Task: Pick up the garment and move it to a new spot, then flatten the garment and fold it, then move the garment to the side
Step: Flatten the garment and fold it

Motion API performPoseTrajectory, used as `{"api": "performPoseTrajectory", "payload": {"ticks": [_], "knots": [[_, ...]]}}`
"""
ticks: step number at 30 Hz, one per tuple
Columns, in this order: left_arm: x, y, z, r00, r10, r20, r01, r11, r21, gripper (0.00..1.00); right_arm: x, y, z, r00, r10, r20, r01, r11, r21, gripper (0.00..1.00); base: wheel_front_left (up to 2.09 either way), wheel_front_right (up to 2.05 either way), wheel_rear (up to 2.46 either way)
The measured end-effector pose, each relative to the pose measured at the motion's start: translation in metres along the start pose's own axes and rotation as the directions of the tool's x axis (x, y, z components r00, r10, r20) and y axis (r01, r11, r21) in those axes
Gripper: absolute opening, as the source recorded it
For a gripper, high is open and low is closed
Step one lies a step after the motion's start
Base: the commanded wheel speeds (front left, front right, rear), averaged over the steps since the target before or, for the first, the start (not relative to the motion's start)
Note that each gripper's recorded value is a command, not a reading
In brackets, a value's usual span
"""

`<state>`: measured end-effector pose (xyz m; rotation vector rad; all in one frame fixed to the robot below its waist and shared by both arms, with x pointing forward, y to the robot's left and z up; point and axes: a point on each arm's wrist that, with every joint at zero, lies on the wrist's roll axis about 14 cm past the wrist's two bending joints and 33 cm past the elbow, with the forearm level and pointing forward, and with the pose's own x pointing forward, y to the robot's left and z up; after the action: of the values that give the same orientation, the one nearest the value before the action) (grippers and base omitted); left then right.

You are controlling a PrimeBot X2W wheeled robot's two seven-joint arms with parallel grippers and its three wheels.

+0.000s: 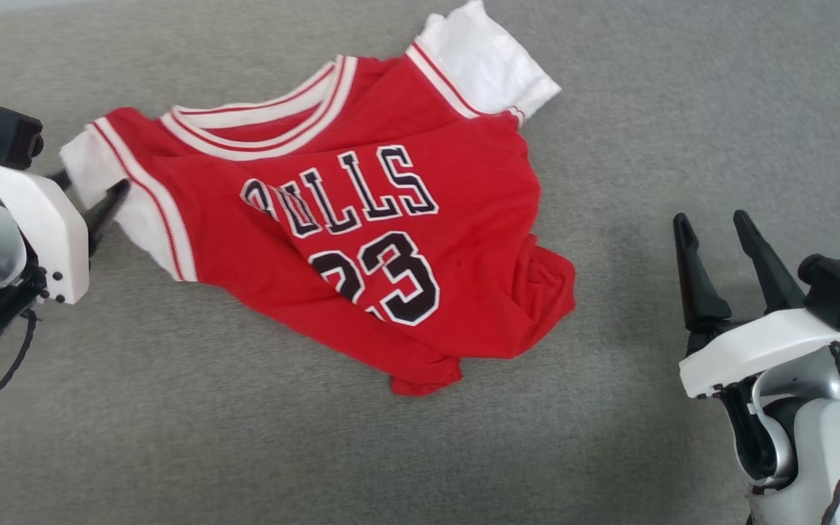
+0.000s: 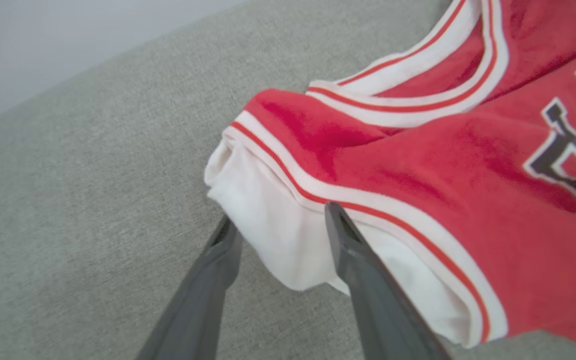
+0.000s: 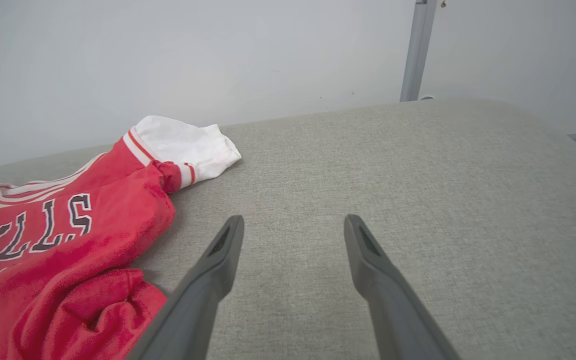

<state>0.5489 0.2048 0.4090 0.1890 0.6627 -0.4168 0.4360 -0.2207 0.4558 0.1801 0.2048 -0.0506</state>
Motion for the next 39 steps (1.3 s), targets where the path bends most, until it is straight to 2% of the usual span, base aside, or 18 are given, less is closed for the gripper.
{"api": "performPoseTrajectory", "payload": {"ticks": [8, 14, 17, 22, 27, 30, 33, 34, 35, 36, 39], "knots": [[-0.039, 0.014, 0.014, 0.977, 0.068, 0.202, -0.05, 0.994, -0.092, 1.0, 0.006, 0.035, -0.001, 0.994, 0.091, -0.057, -0.094, 0.994, -0.051, 1.0, 0.0, 0.0, 0.0], [-0.066, 0.008, -0.005, 0.94, 0.139, 0.31, -0.075, 0.975, -0.21, 1.0, 0.005, 0.065, -0.022, 0.955, 0.189, -0.229, -0.223, 0.966, -0.13, 1.0, 0.0, 0.0, 0.0], [-0.075, 0.001, -0.014, 0.927, 0.182, 0.328, -0.093, 0.959, -0.269, 1.0, 0.0, 0.073, -0.041, 0.909, 0.217, -0.356, -0.291, 0.942, -0.169, 1.0, 0.0, 0.0, 0.0], [-0.1, -0.006, -0.006, 0.863, 0.266, 0.428, -0.119, 0.933, -0.34, 1.0, 0.0, 0.081, -0.051, 0.84, 0.234, -0.49, -0.385, 0.893, -0.233, 1.0, 0.0, 0.0, 0.0], [-0.134, -0.007, -0.021, 0.789, 0.384, 0.479, -0.178, 0.89, -0.421, 1.0, 0.003, 0.093, -0.051, 0.775, 0.243, -0.584, -0.458, 0.852, -0.253, 1.0, 0.0, 0.0, 0.0], [-0.15, -0.016, -0.033, 0.761, 0.419, 0.495, -0.206, 0.88, -0.428, 1.0, 0.006, 0.099, -0.048, 0.749, 0.243, -0.617, -0.486, 0.834, -0.261, 1.0, 0.0, 0.0, 0.0], [-0.165, -0.019, -0.045, 0.73, 0.468, 0.498, -0.224, 0.852, -0.472, 1.0, 0.006, 0.11, -0.052, 0.706, 0.254, -0.661, -0.518, 0.822, -0.238, 1.0, 0.0, 0.0, 0.0], [-0.169, -0.021, -0.052, 0.728, 0.478, 0.492, -0.232, 0.846, -0.479, 1.0, 0.005, 0.113, -0.055, 0.69, 0.252, -0.679, -0.529, 0.815, -0.235, 1.0, 0.0, 0.0, 0.0], [-0.173, -0.025, -0.064, 0.729, 0.495, 0.473, -0.244, 0.833, -0.496, 1.0, 0.003, 0.117, -0.065, 0.645, 0.246, -0.723, -0.556, 0.8, -0.224, 1.0, 0.0, 0.0, 0.0], [-0.176, -0.025, -0.067, 0.721, 0.509, 0.469, -0.251, 0.824, -0.508, 1.0, 0.001, 0.119, -0.07, 0.62, 0.241, -0.746, -0.568, 0.794, -0.216, 1.0, 0.0, 0.0, 0.0], [-0.182, -0.022, -0.073, 0.702, 0.543, 0.461, -0.263, 0.799, -0.54, 1.0, -0.003, 0.116, -0.089, 0.556, 0.205, -0.805, -0.589, 0.781, -0.207, 1.0, 0.0, 0.0, 0.0]]}}
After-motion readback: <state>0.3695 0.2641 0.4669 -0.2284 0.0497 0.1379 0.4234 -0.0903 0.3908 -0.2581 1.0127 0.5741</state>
